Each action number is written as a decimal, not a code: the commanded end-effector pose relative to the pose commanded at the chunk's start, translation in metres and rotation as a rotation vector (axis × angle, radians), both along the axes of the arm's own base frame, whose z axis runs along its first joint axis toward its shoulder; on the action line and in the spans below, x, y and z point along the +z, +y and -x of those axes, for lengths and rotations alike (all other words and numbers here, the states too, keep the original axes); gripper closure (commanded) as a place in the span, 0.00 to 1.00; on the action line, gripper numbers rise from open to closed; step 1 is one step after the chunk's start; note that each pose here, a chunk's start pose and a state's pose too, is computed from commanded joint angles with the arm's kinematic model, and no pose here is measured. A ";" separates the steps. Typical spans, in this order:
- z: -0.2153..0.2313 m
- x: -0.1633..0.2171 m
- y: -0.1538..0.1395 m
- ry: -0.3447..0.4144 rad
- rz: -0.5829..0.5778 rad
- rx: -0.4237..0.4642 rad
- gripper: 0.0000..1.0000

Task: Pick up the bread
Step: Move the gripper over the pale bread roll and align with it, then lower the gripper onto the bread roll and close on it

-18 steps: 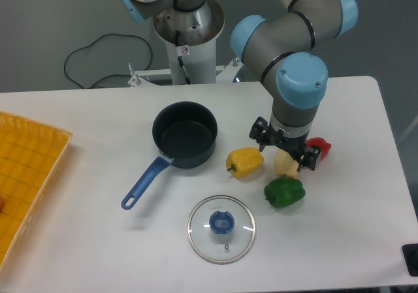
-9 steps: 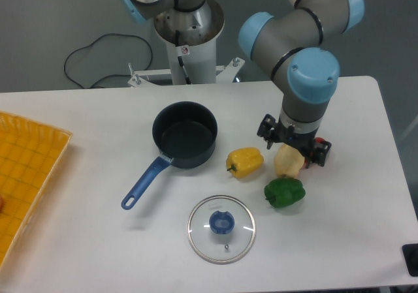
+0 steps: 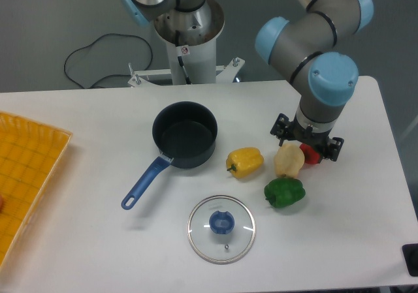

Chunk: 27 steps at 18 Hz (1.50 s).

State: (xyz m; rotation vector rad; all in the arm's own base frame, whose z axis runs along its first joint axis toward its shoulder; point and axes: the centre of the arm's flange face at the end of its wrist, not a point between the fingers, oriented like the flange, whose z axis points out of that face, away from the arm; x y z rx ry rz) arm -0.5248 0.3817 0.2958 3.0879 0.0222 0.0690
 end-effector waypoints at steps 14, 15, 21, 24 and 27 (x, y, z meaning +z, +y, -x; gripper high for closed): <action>0.023 -0.042 -0.019 -0.020 0.004 0.043 0.00; 0.023 -0.044 -0.018 -0.022 0.004 0.043 0.00; 0.024 -0.058 -0.014 -0.028 0.006 0.042 0.01; 0.023 -0.062 -0.014 -0.021 0.001 0.040 0.04; 0.021 -0.066 -0.014 -0.009 -0.004 0.039 0.11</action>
